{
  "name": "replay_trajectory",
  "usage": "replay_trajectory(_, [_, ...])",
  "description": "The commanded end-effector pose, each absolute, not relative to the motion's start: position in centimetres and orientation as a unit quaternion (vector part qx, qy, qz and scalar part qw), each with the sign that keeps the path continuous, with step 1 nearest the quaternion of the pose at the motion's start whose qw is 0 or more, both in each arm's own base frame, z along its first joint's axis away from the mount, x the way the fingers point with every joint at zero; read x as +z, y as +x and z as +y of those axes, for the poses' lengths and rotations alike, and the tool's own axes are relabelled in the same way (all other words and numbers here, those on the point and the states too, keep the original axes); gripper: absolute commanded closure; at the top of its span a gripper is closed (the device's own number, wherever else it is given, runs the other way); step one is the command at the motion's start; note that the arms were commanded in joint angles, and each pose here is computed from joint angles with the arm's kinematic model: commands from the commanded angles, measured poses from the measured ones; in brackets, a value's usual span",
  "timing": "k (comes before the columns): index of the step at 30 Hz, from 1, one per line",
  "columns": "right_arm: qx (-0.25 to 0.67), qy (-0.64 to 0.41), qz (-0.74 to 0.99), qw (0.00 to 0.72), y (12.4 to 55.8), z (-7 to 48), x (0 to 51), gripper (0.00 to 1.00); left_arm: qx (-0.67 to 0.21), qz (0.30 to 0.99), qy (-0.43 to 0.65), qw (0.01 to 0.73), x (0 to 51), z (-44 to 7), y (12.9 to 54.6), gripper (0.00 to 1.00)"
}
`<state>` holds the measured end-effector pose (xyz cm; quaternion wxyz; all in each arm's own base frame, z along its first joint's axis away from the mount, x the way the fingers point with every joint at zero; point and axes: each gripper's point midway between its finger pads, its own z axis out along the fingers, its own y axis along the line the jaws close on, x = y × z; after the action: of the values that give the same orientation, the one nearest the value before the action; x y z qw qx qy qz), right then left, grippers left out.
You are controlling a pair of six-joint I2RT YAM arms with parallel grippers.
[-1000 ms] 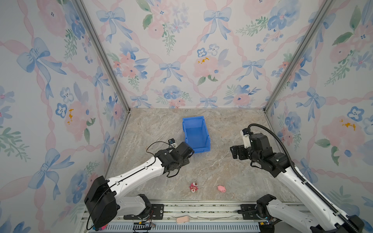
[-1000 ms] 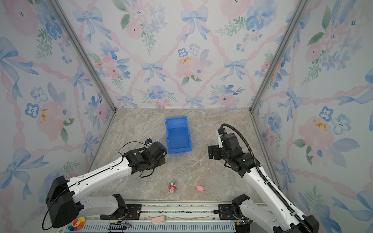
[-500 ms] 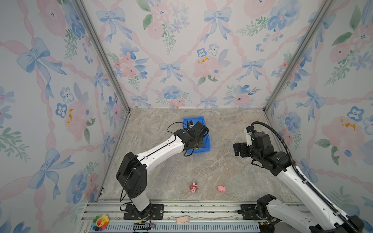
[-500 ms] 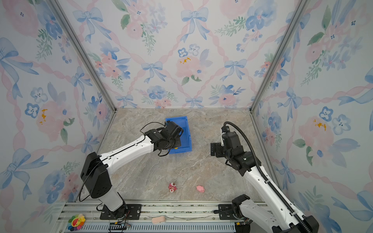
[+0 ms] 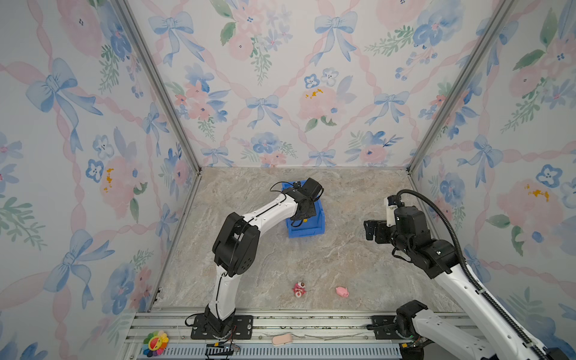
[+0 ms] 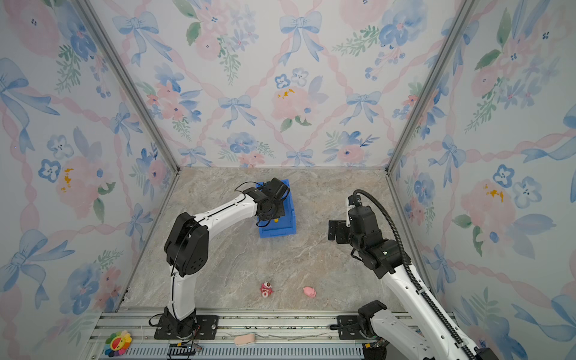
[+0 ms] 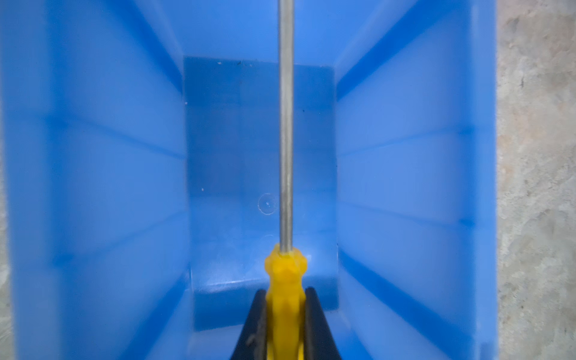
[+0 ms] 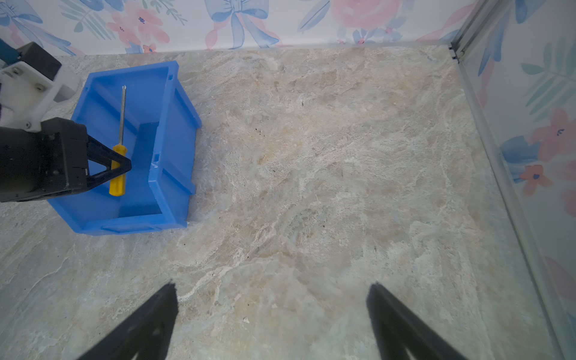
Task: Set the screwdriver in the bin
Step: 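Lower the screwdriver into the blue bin and open the left gripper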
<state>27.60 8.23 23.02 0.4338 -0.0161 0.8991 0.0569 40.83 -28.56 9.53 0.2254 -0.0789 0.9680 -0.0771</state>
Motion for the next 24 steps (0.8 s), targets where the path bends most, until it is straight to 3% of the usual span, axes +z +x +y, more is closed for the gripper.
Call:
replay_trajectory(1, [0.047,-0.003,0.903,0.427,27.6,7.6,22.7,0.03,-0.067,0.971,-0.072,0.217,8.6,-28.5,41.1,1.00])
replay_trajectory(16, [0.045,-0.019,0.900,0.434,28.9,8.3,23.8,0.03,-0.037,0.979,-0.074,0.187,4.0,-28.6,41.2,1.00])
replay_trajectory(24, [0.045,-0.009,0.896,0.442,28.4,7.7,24.2,0.03,-0.035,0.977,-0.074,0.195,4.3,-28.9,41.2,0.79])
